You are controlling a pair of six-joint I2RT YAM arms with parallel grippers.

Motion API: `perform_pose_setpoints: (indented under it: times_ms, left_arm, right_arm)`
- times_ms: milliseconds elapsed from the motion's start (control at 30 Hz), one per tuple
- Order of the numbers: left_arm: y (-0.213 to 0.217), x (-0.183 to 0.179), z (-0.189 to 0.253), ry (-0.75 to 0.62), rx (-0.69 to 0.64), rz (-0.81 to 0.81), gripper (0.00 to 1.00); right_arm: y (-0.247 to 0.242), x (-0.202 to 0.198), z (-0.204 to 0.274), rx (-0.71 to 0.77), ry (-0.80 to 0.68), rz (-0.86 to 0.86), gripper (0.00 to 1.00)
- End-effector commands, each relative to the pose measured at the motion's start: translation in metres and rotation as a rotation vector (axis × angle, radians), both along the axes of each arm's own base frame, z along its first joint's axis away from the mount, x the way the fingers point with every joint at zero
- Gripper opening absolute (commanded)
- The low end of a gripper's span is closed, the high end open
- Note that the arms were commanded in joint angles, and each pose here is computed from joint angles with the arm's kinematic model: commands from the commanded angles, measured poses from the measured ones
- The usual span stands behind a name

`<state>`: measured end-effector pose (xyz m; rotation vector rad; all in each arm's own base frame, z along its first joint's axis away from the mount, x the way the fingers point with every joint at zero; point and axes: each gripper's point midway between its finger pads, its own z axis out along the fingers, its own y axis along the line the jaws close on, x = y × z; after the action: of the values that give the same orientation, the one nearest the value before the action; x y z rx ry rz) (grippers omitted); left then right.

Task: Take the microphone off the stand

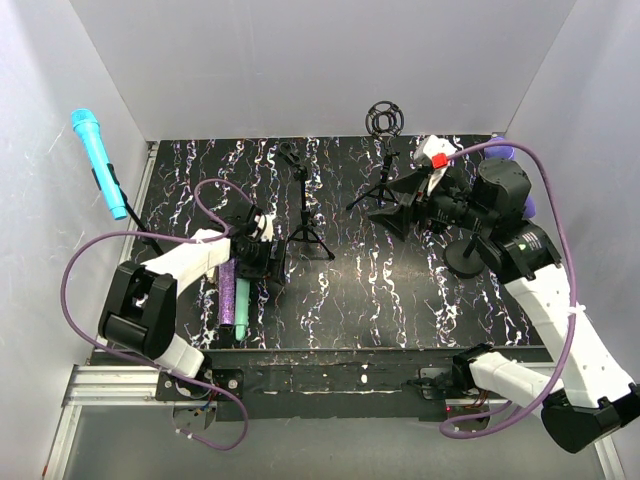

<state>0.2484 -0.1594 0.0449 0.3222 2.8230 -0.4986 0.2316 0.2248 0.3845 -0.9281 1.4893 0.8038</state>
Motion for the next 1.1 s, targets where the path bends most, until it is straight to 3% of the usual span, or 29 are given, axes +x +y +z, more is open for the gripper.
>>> perform_pose_setpoints:
  times_ms: [0,100,300,333,533,767,1067]
  left_arm:
    - [-0.007,0.013,0.027,-0.103,-0.051,-0.032,0.75]
    - [-0.017,0.028,0.059,-0.242,-0.115,-0.106,0.74]
    - [-0.036,0.060,0.171,-0.870,-0.261,-0.302,0.73]
    - [-0.038,0.063,0.183,-0.927,-0.263,-0.331,0.72]
    - [-0.057,0.095,0.232,-1.122,-0.323,-0.359,0.61]
    - [-0.077,0.124,0.240,-1.211,-0.362,-0.401,0.48]
    - [-0.102,0.131,0.250,-1.247,-0.442,-0.464,0.32]
  right_arm:
    - [0.006,0.011,-0.005,0.010,-0.020,0.007,0.82]
    - [0.011,0.014,-0.013,0.007,0.010,0.019,0.82]
    - [0.012,0.013,-0.019,-0.014,0.057,0.030,0.81]
    - [0.011,0.012,-0.020,-0.023,0.060,0.034,0.80]
    - [0.008,0.022,-0.031,-0.051,0.085,-0.011,0.76]
    - [0.007,0.034,-0.051,-0.107,0.291,-0.082,0.73]
    - [0.004,0.035,-0.071,-0.157,0.298,-0.079,0.82]
